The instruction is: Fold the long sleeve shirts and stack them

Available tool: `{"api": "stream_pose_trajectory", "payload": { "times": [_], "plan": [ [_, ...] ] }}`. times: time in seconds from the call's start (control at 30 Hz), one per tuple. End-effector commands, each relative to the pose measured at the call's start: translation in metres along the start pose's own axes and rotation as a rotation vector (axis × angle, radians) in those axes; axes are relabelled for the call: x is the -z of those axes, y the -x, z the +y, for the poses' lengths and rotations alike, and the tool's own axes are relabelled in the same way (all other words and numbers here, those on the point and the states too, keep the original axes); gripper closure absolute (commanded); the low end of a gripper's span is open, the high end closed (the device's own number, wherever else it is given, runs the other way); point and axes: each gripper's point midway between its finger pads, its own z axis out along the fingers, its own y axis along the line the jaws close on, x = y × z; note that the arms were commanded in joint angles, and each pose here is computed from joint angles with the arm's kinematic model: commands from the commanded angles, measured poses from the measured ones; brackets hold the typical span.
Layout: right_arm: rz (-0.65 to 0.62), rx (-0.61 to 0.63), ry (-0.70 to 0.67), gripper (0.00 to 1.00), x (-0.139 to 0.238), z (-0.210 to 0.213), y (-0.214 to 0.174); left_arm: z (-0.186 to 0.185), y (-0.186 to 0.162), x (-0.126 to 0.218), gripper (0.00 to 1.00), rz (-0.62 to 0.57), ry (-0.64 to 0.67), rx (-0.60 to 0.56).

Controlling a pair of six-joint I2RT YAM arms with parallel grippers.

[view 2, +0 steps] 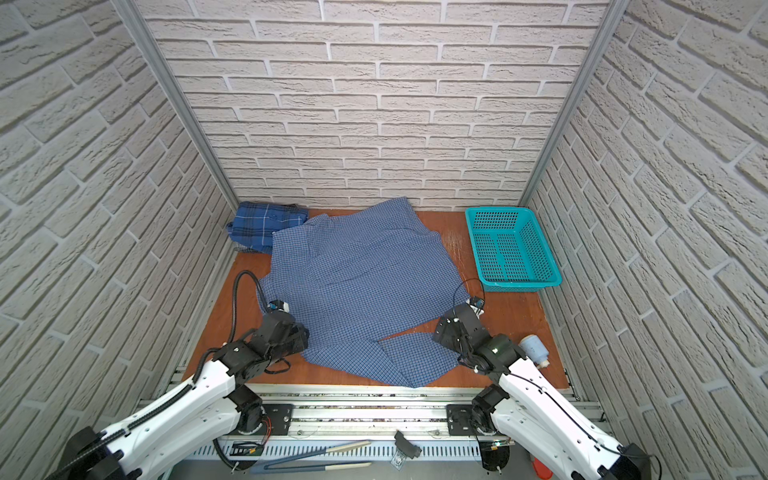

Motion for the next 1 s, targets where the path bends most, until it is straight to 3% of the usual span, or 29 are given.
{"api": "stream_pose_trajectory", "payload": {
  "times": [0.0,0.13,0.2,0.37,0.5,0.7,0.83,0.9,0.97],
  "plan": [
    [-0.071,0.093,-0.072,0.0,-0.007,0.014,0.036,0.008,0.028,0.013,0.33,-0.094,0.074,0.048],
    [-0.064,0.104,-0.104,0.0,-0.047,0.011,0.061,0.019,0.058,0.02,0.19,-0.17,0.129,0.091],
    [-0.041,0.085,-0.111,0.08,-0.064,0.006,0.07,0.022,0.064,0.013,0.18,-0.155,0.126,0.115],
    [-0.02,0.066,-0.195,0.12,-0.092,-0.016,0.081,0.02,0.052,-0.004,0.19,-0.112,0.092,0.122],
    [-0.039,0.03,-0.217,0.19,-0.107,-0.03,0.084,0.001,0.036,-0.019,0.23,-0.096,-0.037,0.109],
    [-0.053,-0.024,-0.087,0.34,-0.127,-0.015,0.09,-0.016,0.011,-0.027,0.26,-0.063,-0.056,0.065],
    [-0.021,-0.062,-0.109,0.42,-0.142,-0.018,0.085,-0.016,-0.001,-0.032,0.53,-0.01,-0.035,0.056],
    [-0.007,-0.075,-0.116,0.4,-0.147,-0.021,0.08,-0.021,-0.005,-0.032,0.54,0.006,-0.069,0.05],
    [0.019,-0.082,-0.145,0.34,-0.15,-0.026,0.074,-0.016,-0.011,-0.033,0.45,0.03,-0.047,0.044]
  ]
}}
